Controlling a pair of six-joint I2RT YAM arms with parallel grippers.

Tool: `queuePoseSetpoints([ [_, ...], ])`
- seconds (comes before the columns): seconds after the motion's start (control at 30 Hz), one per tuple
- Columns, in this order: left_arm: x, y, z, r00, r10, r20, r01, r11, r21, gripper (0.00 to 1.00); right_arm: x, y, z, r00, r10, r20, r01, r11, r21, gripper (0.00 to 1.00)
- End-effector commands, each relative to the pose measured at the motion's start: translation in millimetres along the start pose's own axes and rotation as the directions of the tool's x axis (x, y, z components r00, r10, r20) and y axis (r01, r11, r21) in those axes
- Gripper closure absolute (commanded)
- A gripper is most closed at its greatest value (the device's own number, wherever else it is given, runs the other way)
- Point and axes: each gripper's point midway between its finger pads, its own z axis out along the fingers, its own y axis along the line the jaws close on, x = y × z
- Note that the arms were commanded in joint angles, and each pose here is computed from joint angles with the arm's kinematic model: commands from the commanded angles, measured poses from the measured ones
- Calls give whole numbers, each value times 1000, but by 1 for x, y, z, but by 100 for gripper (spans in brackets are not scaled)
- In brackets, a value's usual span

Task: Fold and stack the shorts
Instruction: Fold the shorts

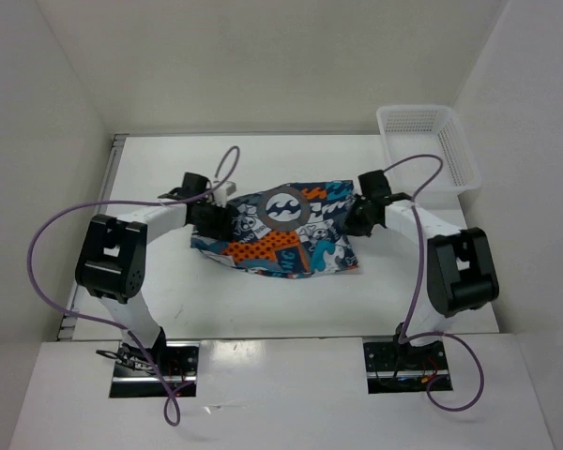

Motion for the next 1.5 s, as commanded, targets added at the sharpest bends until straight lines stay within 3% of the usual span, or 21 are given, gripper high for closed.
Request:
queuePoseSetpoints([
  [0.0,14,-68,3,992,121,-42,-114,983,146,46,-29,-25,-40,994,-16,112,8,997,76,99],
  [0.1,5,-100,-5,981,192,-26,-184,965,188,43,-47,-26,-58,986,-47,158,33,995,90,99],
  [0.3,-19,-88,-19,984,180,-5,-178,977,120,41,-45,-30,-46,991,-63,117,49,992,119,99],
  [0.33,-22,-85,-23,985,173,9,-173,979,112,38,-43,-38,-42,993,-48,111,30,987,159,95],
  [0.4,-24,-77,-34,989,146,16,-147,984,103,28,-38,-52,-38,996,-13,88,-6,977,212,74],
  [0.43,-29,-76,-43,989,144,37,-147,984,97,24,-40,-56,-39,995,-16,102,-8,973,232,57],
  [0.5,-29,-61,-55,992,117,47,-119,992,48,17,-40,-62,-39,995,-10,102,-18,963,268,33],
  [0.53,-34,-57,-67,991,114,75,-117,993,25,5,-48,-60,-44,991,-14,131,-22,963,268,18],
  [0.67,-13,-26,-79,997,32,75,-31,999,-24,1,-71,-43,-71,974,-22,227,-31,973,227,2],
  [0.8,24,-17,-66,998,-48,44,46,998,46,1,-89,-26,-97,956,-20,293,-33,984,176,1],
  [1.0,36,-34,-46,996,-55,66,41,979,202,1,-103,-5,-121,938,-34,345,-3,994,109,1],
  [1.07,35,-37,-41,996,-54,73,35,972,233,5,-106,0,-127,934,-32,357,1,996,89,1],
  [1.47,45,-35,-11,998,-47,38,35,966,258,15,-103,5,-131,934,-39,354,20,998,58,1],
])
